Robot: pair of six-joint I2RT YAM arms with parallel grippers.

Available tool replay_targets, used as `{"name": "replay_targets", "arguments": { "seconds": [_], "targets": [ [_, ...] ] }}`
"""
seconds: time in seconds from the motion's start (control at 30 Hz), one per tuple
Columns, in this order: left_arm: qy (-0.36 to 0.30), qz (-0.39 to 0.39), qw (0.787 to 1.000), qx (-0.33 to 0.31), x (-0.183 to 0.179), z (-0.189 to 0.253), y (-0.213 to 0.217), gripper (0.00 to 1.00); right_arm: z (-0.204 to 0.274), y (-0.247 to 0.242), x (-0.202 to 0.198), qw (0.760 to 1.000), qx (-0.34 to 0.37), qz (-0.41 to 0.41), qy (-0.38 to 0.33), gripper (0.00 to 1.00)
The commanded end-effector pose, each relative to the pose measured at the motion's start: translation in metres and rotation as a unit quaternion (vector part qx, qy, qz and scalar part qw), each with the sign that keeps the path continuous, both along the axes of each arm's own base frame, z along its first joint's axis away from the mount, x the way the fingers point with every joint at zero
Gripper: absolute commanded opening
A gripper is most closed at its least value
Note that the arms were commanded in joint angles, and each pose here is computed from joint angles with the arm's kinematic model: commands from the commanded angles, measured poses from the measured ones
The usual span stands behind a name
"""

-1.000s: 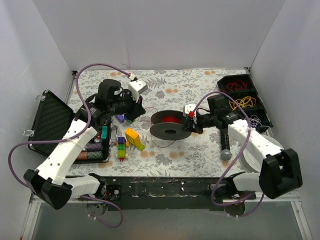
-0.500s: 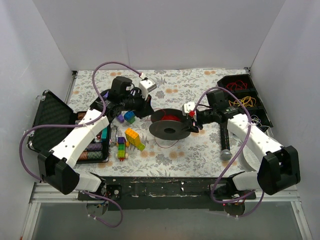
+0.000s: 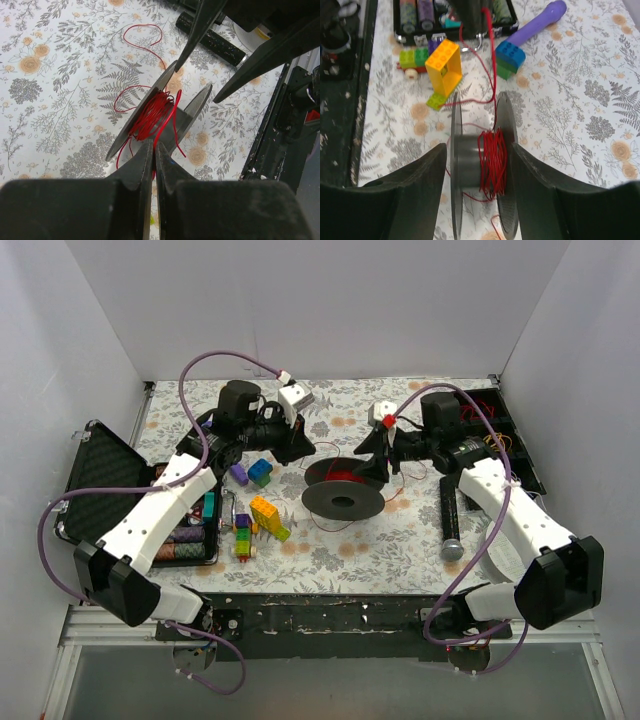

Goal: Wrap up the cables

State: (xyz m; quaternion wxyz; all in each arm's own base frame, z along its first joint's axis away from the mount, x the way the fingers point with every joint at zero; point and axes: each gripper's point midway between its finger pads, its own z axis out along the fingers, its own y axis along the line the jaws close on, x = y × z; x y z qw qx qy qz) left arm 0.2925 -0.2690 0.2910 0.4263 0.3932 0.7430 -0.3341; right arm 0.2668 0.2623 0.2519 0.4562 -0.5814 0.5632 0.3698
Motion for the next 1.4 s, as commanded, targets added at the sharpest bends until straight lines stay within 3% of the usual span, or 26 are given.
{"name": "replay_targets", "arguments": {
  "seconds": [0.0, 0.1, 0.4, 0.6, 0.83, 0.9, 1.0, 1.03, 1.1, 1.23, 1.37],
  "targets": [
    [-0.016, -0.006, 1.0, -0.025, 0.007, 0.02, -0.008, 0.0, 0.049, 0.017, 0.009, 0.984, 0.096, -0.061, 0.138, 0.61],
    [-0.018, -0.001, 0.999, -0.037, 0.01, 0.03, -0.01, 0.0, 0.046, 0.022, 0.015, 0.966, 0.123, -0.111, 0.198, 0.61],
    [-0.016, 0.01, 0.998, -0.059, 0.014, 0.046, -0.014, 0.0, 0.038, 0.029, 0.011, 0.935, 0.206, -0.187, 0.22, 0.62],
    [-0.02, 0.01, 0.998, -0.061, 0.014, 0.05, -0.014, 0.0, 0.045, 0.044, 0.011, 0.936, 0.226, -0.158, 0.22, 0.61],
    [-0.025, 0.009, 0.998, -0.062, 0.011, 0.055, -0.012, 0.0, 0.024, 0.05, 0.019, 0.931, 0.212, -0.166, 0.246, 0.5],
    [-0.026, 0.008, 0.998, -0.062, 0.011, 0.056, -0.012, 0.0, 0.019, 0.051, 0.02, 0.93, 0.211, -0.167, 0.251, 0.42],
    [-0.027, 0.012, 0.998, -0.059, 0.011, 0.056, -0.01, 0.0, 0.02, 0.05, 0.019, 0.93, 0.213, -0.166, 0.249, 0.07],
    [-0.03, 0.017, 0.998, -0.053, 0.012, 0.054, -0.007, 0.0, 0.021, 0.049, 0.02, 0.932, 0.21, -0.17, 0.242, 0.01],
    [-0.039, 0.042, 0.998, -0.034, 0.02, 0.051, 0.003, 0.0, 0.022, 0.042, 0.023, 0.937, 0.194, -0.188, 0.22, 0.01],
    [-0.072, 0.093, 0.991, 0.057, 0.031, 0.023, 0.038, 0.0, 0.006, 0.009, 0.041, 0.943, 0.091, -0.283, 0.149, 0.01],
    [-0.074, 0.054, 0.985, 0.147, 0.018, -0.026, 0.058, 0.0, -0.011, -0.019, 0.045, 0.947, -0.027, -0.309, 0.081, 0.01]
  ]
}}
